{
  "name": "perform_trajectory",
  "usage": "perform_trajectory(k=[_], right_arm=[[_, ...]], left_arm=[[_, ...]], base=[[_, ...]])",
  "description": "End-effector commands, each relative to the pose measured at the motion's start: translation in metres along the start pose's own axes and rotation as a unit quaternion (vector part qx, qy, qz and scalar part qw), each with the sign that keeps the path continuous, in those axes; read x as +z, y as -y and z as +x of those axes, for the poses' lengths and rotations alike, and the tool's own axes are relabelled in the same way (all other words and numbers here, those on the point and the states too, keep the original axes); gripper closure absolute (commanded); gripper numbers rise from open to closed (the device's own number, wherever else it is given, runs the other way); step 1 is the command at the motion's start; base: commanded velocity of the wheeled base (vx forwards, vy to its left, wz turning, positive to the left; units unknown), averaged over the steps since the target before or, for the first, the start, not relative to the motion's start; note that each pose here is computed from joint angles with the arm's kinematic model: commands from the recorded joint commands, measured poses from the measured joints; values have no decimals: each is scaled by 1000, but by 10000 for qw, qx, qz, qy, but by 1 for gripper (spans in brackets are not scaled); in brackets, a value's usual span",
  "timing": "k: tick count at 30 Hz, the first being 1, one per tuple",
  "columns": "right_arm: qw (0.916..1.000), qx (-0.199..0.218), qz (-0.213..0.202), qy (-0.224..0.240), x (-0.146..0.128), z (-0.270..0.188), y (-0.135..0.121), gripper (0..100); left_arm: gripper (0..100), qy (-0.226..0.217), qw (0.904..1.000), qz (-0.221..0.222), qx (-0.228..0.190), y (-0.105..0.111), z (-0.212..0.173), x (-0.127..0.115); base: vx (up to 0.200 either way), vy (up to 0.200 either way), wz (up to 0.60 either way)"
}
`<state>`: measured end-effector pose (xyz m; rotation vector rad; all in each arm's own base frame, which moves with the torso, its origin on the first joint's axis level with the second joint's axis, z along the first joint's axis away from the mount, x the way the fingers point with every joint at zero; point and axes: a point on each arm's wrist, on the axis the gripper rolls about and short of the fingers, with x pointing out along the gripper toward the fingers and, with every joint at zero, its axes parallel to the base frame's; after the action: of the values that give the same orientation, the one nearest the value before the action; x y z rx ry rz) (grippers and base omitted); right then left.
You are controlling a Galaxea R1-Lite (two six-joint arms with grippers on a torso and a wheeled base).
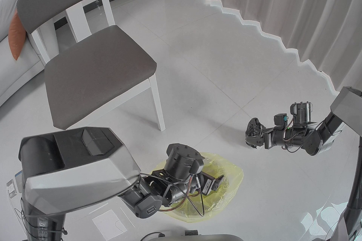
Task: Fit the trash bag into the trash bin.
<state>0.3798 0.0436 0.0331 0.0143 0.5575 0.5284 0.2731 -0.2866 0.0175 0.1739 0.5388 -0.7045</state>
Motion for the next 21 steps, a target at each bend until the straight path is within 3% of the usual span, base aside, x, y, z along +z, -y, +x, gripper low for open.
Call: perform_trajectory(k=[1, 6, 12, 21], right_arm=[[9993, 157, -67, -337, -18, 34, -11, 0], [9985, 298, -111, -452, -25, 47, -20, 0], [9960, 375, -59, -808, -42, 50, -24, 0], [9935, 418, -132, -1055, -58, 32, -31, 0]], left_arm=[[0, 202, 9994, -19, 263, -23, -13, 8], [0, 103, 9991, 14, 416, -31, -22, 2], [0, 158, 9962, 257, 819, -64, -30, 3], [0, 216, 9957, 267, 857, -66, -21, -9]], base=[[0, 0, 0], [0, 0, 0], [0, 0, 0], [0, 0, 0]])
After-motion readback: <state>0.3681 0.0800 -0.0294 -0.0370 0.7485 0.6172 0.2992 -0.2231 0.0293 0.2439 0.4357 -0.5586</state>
